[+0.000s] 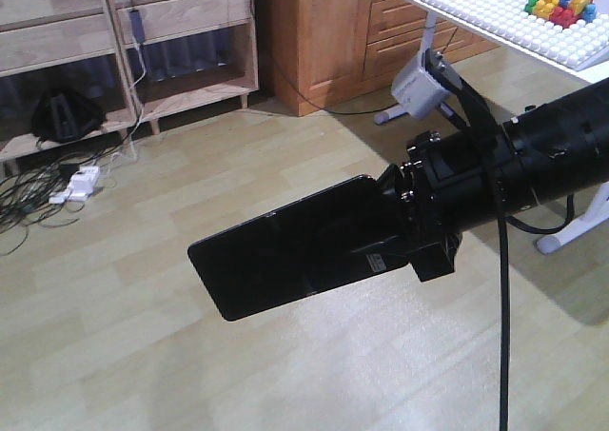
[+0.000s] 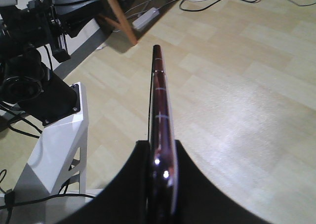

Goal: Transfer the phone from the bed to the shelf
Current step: 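Drive the base up to the wooden shelf with the laptop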

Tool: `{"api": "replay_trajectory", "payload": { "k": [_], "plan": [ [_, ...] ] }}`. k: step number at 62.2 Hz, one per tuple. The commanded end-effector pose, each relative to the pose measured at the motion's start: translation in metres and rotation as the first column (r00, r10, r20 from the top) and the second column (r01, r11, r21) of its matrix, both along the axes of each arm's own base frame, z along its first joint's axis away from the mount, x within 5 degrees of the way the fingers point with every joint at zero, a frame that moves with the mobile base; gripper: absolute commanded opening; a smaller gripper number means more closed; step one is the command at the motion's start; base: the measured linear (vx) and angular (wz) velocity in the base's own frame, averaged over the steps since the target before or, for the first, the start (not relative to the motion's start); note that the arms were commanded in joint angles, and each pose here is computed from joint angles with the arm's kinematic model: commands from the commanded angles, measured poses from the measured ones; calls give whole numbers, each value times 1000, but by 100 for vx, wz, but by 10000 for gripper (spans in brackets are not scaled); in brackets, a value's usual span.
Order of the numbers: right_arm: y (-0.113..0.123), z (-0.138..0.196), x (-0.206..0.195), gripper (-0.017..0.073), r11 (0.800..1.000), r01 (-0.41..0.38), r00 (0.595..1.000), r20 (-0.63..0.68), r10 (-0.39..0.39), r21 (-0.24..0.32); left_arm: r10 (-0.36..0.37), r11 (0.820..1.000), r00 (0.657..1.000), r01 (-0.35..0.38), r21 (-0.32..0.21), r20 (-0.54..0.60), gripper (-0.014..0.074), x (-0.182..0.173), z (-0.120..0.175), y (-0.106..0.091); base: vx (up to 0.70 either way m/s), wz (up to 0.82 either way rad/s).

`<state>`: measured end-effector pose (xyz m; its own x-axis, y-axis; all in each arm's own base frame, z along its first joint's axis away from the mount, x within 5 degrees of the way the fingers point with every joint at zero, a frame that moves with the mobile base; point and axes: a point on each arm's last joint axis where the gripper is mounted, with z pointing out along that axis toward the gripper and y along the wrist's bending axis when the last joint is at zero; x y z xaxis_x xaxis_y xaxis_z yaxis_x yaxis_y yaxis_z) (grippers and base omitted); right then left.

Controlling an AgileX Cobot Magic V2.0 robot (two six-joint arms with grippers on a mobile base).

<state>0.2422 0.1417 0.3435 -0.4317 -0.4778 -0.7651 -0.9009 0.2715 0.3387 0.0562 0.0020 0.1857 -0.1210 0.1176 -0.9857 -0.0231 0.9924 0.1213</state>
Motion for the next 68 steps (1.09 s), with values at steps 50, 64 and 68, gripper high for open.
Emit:
{"api": "replay_trajectory", "payload": {
  "k": [50, 64, 68],
  "plan": [
    [2, 22, -13, -2, 995, -52, 999, 11, 52, 88, -1, 1000, 994, 2, -11, 107, 1, -1, 15, 0, 52, -11],
    [2, 22, -13, -2, 995, -52, 999, 11, 52, 88, -1, 1000, 994, 2, -11, 107, 1, -1, 15, 0, 51, 8],
    [2, 22, -13, -2, 995, -52, 999, 11, 52, 88, -1, 1000, 994, 2, -11, 107, 1, -1, 15, 0, 51, 11]
  ]
}}
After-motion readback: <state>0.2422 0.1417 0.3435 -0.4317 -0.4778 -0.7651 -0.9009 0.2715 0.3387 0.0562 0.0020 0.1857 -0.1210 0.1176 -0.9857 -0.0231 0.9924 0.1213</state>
